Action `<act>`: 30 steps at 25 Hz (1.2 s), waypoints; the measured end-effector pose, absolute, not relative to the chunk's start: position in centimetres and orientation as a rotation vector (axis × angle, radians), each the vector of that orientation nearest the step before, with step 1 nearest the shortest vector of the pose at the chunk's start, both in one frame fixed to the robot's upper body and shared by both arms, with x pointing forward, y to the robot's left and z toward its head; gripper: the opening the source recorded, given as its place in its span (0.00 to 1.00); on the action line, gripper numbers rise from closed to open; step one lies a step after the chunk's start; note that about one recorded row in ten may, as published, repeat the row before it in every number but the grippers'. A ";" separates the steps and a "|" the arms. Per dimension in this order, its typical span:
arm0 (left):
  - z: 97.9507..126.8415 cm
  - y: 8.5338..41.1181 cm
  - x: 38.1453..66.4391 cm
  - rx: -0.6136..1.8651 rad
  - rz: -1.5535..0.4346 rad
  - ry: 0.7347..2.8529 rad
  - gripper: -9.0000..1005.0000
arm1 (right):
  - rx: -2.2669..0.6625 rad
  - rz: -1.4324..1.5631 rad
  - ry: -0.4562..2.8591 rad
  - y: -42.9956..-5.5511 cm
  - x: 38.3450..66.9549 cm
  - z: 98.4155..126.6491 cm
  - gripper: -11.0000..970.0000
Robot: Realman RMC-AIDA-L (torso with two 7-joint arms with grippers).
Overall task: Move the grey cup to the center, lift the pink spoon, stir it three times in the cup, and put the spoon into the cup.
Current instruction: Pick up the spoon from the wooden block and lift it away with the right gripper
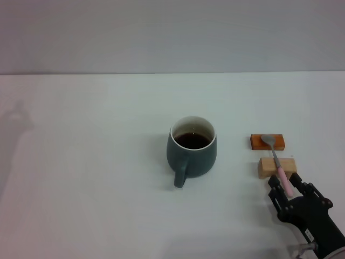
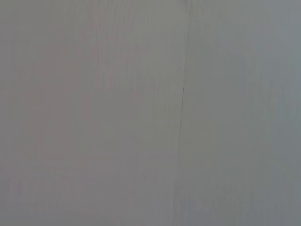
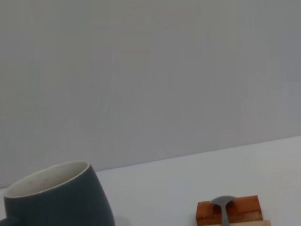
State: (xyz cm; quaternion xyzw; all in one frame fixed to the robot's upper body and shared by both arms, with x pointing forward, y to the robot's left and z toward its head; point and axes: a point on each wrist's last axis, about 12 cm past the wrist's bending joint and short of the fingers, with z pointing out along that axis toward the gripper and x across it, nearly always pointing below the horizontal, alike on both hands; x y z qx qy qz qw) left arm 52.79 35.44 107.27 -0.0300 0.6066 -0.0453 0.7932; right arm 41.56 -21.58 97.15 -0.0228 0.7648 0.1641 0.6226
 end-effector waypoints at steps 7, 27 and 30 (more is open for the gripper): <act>107.3 35.5 52.8 -0.062 -0.096 1.303 0.01 | -0.044 0.368 1.753 -21.8 41.7 97.2 0.51; 107.4 35.6 52.9 -0.059 -0.096 1.302 0.01 | -0.038 0.379 1.756 -21.8 42.0 97.2 0.40; 107.4 35.6 52.9 -0.059 -0.096 1.302 0.01 | -0.043 0.381 1.756 -21.8 42.0 97.2 0.38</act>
